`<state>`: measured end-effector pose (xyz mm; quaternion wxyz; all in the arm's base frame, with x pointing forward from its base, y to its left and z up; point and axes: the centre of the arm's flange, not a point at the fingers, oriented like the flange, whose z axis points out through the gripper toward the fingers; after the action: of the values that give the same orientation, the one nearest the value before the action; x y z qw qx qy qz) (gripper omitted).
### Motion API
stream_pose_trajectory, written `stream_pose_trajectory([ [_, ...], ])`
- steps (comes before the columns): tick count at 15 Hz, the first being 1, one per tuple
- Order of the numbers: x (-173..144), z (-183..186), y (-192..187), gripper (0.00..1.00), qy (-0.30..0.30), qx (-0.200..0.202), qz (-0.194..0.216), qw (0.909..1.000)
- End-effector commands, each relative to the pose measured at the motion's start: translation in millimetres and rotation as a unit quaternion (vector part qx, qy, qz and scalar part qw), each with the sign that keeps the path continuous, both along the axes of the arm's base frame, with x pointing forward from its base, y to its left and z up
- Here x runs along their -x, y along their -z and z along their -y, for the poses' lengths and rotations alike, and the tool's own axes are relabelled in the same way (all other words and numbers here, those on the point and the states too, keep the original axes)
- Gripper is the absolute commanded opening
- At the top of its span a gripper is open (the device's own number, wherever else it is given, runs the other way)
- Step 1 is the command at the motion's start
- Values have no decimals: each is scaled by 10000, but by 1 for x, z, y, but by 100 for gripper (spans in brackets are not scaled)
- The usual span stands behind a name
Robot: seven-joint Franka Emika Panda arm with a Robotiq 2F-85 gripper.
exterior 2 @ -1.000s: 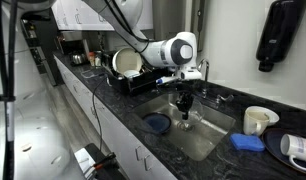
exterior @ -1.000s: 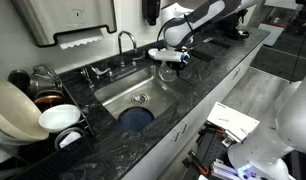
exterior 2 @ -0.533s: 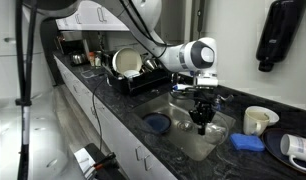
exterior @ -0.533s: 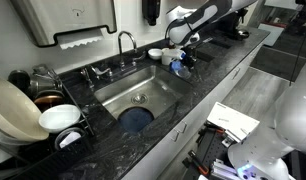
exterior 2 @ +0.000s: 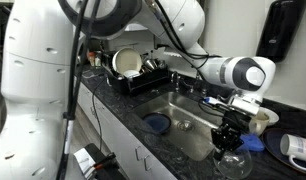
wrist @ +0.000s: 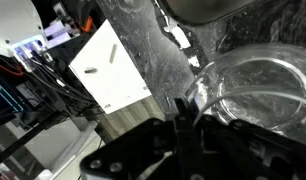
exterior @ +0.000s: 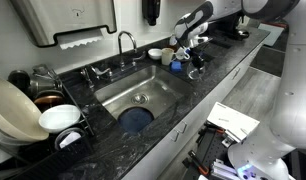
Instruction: Move the glass cup to the right side of the counter.
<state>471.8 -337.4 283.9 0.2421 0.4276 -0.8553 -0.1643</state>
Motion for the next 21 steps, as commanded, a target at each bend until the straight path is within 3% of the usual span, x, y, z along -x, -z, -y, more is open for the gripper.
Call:
stream_pose_trajectory([
  [1,-43,50,1,1,740,-699,-97,9948],
  [3,-48,62,-1,1,1214,-979,-34,9878],
  [5,-52,69,-4,1,1480,-966,104,9842],
  [10,-57,87,-19,1,1817,-37,531,9819],
  [13,-56,98,-25,1,2030,269,681,9764],
  [14,-55,101,-24,30,2121,269,703,9743],
  [16,-52,105,-23,37,2265,261,721,9710],
  [21,-44,104,-35,73,2389,262,725,9680],
])
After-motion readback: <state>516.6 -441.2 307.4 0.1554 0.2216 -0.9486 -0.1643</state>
